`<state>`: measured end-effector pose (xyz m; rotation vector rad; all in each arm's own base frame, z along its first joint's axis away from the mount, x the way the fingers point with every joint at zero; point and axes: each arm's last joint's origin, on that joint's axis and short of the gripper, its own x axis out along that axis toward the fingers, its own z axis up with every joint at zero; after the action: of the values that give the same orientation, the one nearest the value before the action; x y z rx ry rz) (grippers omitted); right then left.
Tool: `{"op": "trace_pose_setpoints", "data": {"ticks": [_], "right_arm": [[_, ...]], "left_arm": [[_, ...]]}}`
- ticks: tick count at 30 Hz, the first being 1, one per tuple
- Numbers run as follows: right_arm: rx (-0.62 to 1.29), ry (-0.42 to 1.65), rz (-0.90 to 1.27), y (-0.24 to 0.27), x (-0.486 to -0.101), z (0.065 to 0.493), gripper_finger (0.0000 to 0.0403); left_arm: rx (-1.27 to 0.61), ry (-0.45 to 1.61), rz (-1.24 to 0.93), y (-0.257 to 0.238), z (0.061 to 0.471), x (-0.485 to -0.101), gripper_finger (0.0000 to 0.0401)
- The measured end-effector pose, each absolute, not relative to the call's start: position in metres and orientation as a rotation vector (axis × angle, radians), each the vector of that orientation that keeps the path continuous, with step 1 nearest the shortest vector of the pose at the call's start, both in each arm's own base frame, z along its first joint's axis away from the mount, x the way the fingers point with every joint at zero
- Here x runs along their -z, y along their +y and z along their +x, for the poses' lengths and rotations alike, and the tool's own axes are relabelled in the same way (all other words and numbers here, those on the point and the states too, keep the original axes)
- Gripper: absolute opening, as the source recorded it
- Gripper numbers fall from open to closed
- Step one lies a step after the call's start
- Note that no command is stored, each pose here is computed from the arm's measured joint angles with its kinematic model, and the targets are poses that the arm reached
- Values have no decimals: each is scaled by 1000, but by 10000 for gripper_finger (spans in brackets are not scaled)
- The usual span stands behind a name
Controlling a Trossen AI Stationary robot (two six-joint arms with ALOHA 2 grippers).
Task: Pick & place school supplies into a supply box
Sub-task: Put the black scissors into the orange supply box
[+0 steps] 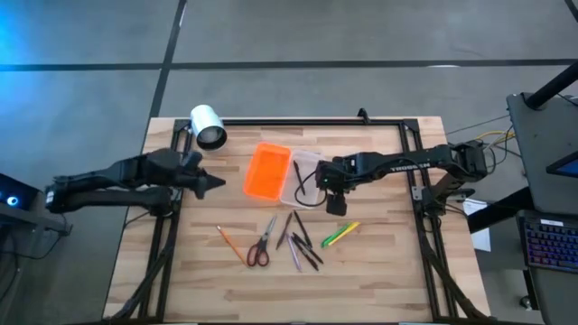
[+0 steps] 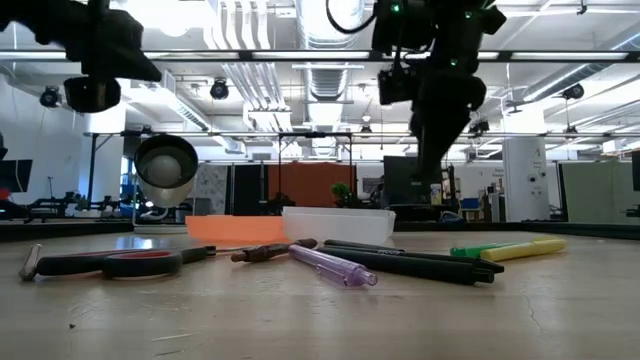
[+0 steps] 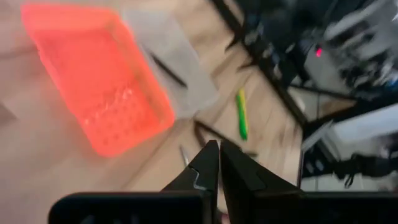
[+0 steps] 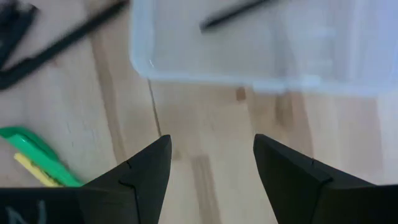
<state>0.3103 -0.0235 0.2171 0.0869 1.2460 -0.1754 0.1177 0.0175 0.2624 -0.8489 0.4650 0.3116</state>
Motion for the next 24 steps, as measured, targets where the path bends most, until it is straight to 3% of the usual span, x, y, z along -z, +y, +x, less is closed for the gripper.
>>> {"op": "trace_pose_setpoints", "data": {"ticks": [8, 19, 24], "right_arm": [[115, 1200, -1, -24, -217, 317, 219], [111, 1223, -2, -23, -211, 313, 219], [87, 1227, -17, -23, -210, 311, 219]], "left_arm": [[-281, 577, -874, -9, 140, -273, 0], [-526, 598, -1071, -91, 177, -262, 0], [-679, 774, -1083, -124, 210, -248, 0]]}}
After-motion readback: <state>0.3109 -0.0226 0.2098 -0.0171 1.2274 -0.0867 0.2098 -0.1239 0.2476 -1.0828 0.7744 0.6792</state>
